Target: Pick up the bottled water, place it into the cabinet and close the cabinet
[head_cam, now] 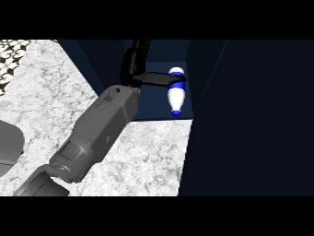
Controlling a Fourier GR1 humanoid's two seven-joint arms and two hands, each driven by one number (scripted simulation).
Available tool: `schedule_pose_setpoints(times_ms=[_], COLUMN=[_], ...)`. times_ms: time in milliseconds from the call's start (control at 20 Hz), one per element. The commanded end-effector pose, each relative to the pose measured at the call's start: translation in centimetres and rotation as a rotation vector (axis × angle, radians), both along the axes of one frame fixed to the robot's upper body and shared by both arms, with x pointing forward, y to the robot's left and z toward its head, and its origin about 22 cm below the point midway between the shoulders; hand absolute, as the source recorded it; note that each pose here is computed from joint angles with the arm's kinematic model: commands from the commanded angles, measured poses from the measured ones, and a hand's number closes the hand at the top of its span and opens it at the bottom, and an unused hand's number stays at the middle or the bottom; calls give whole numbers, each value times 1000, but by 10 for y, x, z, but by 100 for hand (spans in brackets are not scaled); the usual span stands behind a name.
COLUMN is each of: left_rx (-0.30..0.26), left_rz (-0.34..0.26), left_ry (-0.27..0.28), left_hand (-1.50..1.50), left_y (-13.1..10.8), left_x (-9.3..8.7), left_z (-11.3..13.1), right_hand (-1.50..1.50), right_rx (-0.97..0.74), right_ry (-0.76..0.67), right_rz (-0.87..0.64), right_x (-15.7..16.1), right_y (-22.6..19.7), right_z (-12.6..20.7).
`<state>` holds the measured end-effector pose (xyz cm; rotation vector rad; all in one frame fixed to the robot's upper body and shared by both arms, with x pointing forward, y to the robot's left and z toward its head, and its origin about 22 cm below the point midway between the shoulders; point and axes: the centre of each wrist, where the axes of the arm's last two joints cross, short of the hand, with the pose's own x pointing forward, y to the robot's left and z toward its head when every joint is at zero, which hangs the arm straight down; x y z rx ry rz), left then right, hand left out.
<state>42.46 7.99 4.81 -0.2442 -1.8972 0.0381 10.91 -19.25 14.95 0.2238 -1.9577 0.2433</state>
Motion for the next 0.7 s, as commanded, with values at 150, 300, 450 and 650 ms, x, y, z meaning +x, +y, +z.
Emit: schedule_pose_setpoints(times_ms=[150, 300, 450, 650], left_rx=[-61, -95, -84, -53], left_rz=[-81, -84, -108, -96], left_ry=[30, 58, 62, 80], left_hand=[-150, 150, 150, 150], left_y=[3, -8, 10, 35], left_x=[-36, -53, -74, -105], left_z=[-32, -24, -36, -60], right_hand=[-150, -150, -150, 150], right_rx=[-4, -13, -92, -218], right_ry=[-5, -11, -35, -13], right_rz=[-18, -8, -4, 90], right_x=[-20, -21, -9, -14], right_y=[-1, -6, -7, 6], right_z=[15, 24, 18, 18])
